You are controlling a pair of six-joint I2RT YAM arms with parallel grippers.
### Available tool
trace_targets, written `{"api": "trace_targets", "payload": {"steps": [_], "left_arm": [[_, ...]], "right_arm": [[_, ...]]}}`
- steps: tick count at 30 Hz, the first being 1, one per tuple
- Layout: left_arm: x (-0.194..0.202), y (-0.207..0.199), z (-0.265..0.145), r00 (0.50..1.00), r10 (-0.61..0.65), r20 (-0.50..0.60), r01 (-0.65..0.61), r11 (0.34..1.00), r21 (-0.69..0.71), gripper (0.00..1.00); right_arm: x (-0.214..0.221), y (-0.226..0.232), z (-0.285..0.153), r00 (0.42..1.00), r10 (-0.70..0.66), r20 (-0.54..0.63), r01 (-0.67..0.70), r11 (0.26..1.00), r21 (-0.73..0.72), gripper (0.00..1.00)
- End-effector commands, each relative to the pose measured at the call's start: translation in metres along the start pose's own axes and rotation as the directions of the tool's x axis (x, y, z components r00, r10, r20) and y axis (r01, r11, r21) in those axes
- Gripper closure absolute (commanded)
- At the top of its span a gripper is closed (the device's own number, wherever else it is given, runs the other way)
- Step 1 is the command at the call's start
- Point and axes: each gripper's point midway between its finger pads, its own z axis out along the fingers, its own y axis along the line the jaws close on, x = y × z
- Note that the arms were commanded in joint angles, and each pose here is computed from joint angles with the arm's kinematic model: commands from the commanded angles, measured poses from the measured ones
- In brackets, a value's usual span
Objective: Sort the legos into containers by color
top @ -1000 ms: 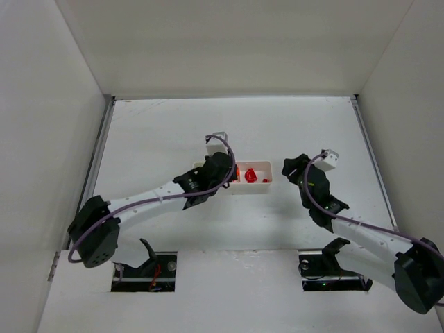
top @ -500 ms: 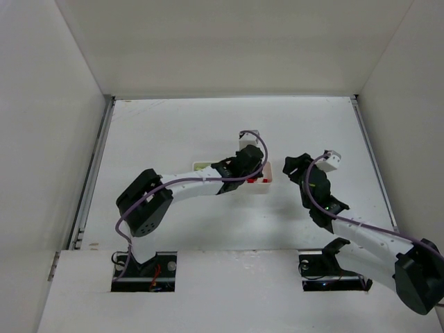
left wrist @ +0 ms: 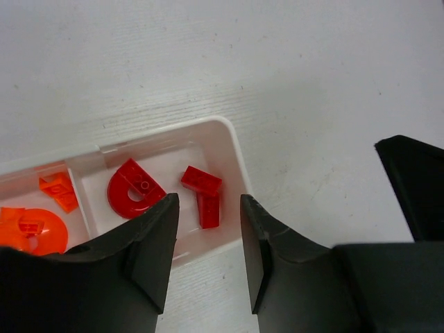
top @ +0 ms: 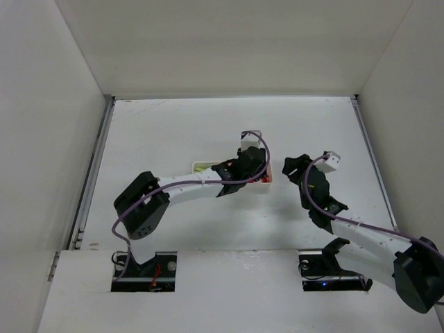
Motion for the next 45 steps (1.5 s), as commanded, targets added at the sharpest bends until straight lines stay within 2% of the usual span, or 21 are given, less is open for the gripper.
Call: {"api": "trace_targets", "payload": {"steps": [1,6,16,23,29,33,40,45], "left_arm": [[-0.048,-0.004,-0.034,0.991,-0.035,0.130,0.032,0.999,0.027,0.61],[-0.060,0.031,-0.055,0.982,-0.067,0.176,0.070,0.997,-0.013,0.59],[-0.054,0.145,-0.107,0.956,-0.144,0.255,0.190,0.968,-0.165,0.51],[-0.034,0.224,-0.155,0.904,-0.239,0.354,0.342,0.902,-0.264,0.49],[0.007,0.278,-0.179,0.866,-0.335,0.371,0.471,0.794,-0.384,0.49],[0.019,0.298,-0.186,0.838,-0.381,0.392,0.531,0.738,-0.417,0.50],[0.010,0.298,-0.197,0.806,-0.420,0.417,0.576,0.721,-0.386,0.51],[0.015,0.302,-0.186,0.813,-0.428,0.396,0.572,0.712,-0.407,0.51]], "right_arm": [[-0.015,0.014,0.001,0.998,0.028,0.055,-0.027,0.999,-0.028,0.38],[-0.013,0.015,0.001,0.999,0.026,0.047,-0.024,0.999,-0.033,0.38],[0.002,0.020,0.008,1.000,-0.007,0.007,0.007,0.999,-0.032,0.37],[-0.005,0.015,0.006,0.999,-0.023,0.035,0.024,1.000,-0.009,0.36],[-0.013,0.008,0.002,0.998,0.024,0.059,-0.023,1.000,-0.009,0.35],[-0.010,0.008,0.003,0.998,0.020,0.057,-0.020,1.000,-0.004,0.35],[-0.004,0.012,0.005,1.000,0.012,0.024,-0.012,1.000,-0.024,0.34],[-0.004,0.014,0.004,1.000,0.010,0.024,-0.009,1.000,-0.030,0.34]]}}
